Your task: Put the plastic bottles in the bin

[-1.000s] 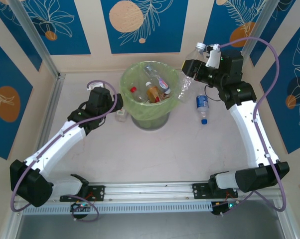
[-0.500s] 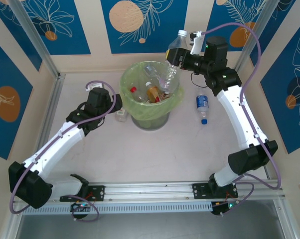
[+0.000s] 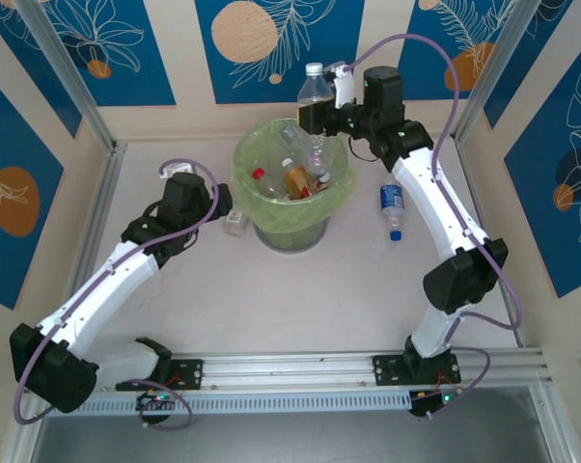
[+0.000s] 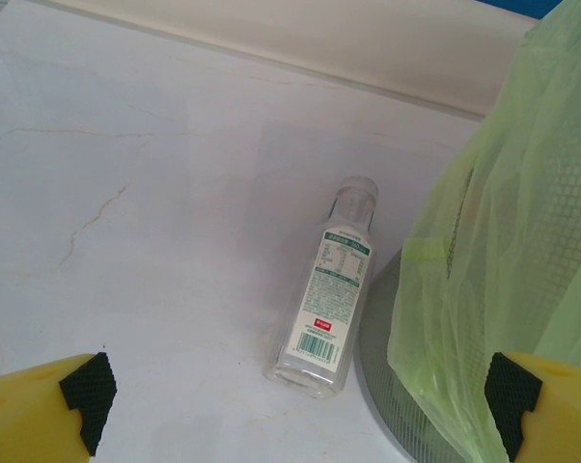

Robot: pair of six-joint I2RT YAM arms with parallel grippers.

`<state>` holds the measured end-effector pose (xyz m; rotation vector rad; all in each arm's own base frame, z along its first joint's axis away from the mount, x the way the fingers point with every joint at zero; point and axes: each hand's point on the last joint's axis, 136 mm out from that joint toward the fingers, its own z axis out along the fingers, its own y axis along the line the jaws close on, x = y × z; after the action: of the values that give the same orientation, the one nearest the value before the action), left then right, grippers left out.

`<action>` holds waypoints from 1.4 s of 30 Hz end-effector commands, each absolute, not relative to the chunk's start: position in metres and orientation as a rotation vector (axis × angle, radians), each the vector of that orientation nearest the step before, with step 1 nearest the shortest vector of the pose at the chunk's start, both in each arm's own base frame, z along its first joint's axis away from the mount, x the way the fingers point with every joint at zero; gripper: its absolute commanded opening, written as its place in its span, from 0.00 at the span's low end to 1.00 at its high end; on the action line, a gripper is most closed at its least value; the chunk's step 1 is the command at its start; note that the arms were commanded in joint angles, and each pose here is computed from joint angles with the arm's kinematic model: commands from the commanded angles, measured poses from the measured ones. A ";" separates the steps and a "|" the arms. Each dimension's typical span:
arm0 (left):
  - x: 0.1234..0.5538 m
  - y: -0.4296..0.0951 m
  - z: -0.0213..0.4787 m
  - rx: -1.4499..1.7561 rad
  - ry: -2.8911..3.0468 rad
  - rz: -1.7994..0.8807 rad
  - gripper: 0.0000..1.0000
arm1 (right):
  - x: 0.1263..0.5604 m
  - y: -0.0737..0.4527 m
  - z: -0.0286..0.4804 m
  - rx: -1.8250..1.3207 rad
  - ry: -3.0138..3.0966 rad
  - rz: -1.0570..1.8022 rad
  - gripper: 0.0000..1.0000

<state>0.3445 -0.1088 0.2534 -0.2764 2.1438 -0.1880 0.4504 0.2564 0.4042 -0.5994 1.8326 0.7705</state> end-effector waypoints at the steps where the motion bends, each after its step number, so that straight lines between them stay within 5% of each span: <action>1: 0.339 -0.096 0.257 -0.317 2.128 -0.166 1.00 | 0.433 0.275 0.407 -0.877 1.715 0.741 0.54; 9: 0.338 -0.098 0.259 -0.309 2.129 -0.194 1.00 | 0.428 0.301 0.347 -1.247 1.707 0.422 0.58; 17: 0.339 -0.094 0.256 -0.356 2.134 -0.223 1.00 | 0.420 0.309 0.327 -1.379 1.775 0.267 0.87; 30: 0.350 -0.085 0.231 -0.405 2.204 -0.259 1.00 | 0.384 0.303 0.388 -1.179 1.698 0.456 0.93; 31: 0.352 -0.084 0.227 -0.410 2.216 -0.267 1.00 | 0.382 0.300 0.395 -1.141 1.683 0.454 1.00; 42: 0.373 -0.088 0.188 -0.358 2.364 -0.309 1.00 | 0.364 0.235 0.424 -0.563 1.681 0.461 0.99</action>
<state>0.3657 -0.0841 0.1898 -0.4016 2.3384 -0.2721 0.3567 0.2548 0.4038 -0.8109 1.7037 0.4376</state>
